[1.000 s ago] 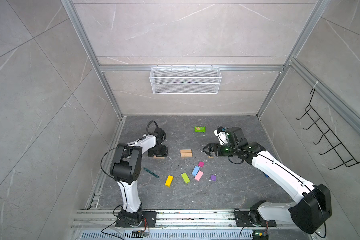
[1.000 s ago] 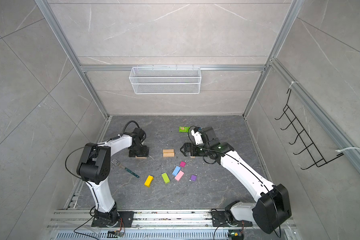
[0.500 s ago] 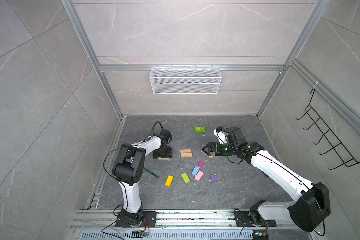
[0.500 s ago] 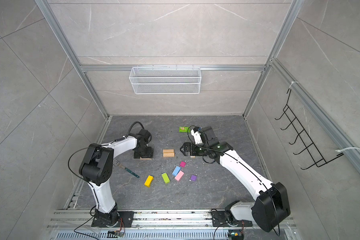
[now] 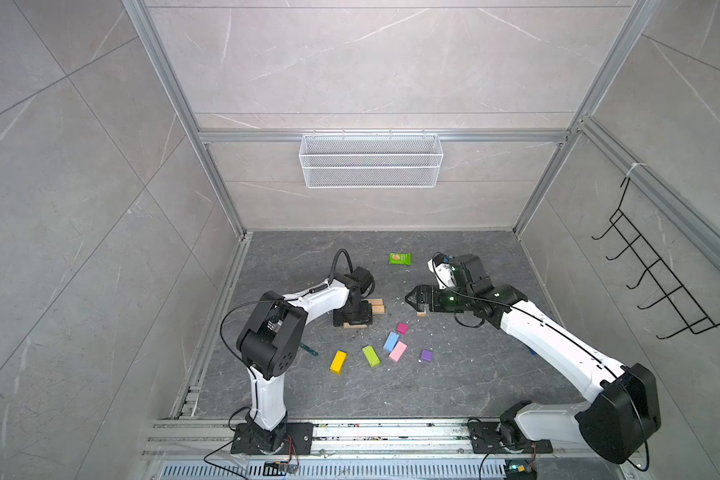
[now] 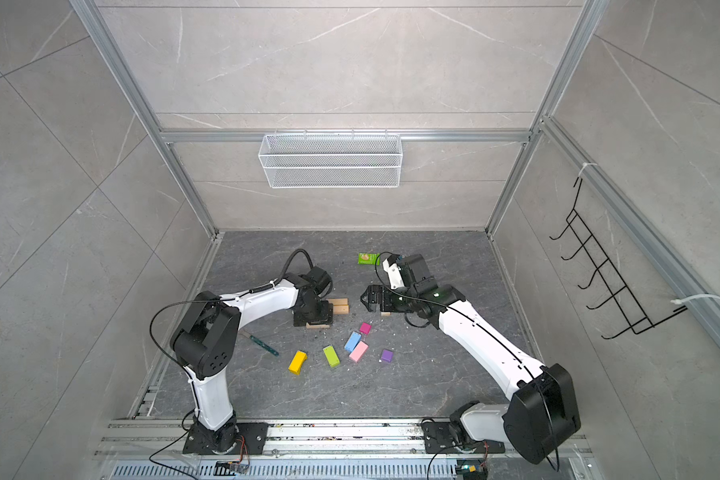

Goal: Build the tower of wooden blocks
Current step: 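Carry the held bar above the two stacked bars with the left gripper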

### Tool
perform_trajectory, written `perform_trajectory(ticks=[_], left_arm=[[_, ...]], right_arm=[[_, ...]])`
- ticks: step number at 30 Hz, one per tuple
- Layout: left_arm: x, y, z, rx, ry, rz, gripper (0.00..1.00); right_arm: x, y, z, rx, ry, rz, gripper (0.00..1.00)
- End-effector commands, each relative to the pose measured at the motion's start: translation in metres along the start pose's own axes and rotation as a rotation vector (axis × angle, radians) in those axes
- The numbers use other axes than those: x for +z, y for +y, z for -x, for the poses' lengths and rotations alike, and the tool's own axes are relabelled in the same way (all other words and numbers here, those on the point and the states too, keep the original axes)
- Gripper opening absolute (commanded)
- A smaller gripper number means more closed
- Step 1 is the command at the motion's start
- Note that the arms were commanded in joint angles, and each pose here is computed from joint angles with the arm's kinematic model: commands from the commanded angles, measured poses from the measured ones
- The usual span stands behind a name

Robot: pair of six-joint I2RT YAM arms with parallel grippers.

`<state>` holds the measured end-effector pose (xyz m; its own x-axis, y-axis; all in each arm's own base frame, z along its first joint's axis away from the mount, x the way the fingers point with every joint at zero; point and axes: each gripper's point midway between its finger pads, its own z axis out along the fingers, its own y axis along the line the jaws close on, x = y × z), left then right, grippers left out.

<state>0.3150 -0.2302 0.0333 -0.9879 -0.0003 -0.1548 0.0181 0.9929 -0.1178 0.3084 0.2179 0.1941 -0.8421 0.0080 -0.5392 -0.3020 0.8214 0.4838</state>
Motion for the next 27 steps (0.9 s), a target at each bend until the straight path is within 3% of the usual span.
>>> perform_trajectory(ticks=[1,27], left_arm=[[-0.013,-0.01,0.007,-0.055,-0.031,0.0,0.69],[0.004,-0.055,0.02,-0.034,-0.001,0.048,0.7]], right_arm=[[0.002,-0.001,-0.001,0.003,-0.007,-0.008,0.99],[-0.009,-0.009,-0.007,-0.011,-0.013,-0.054,0.99]])
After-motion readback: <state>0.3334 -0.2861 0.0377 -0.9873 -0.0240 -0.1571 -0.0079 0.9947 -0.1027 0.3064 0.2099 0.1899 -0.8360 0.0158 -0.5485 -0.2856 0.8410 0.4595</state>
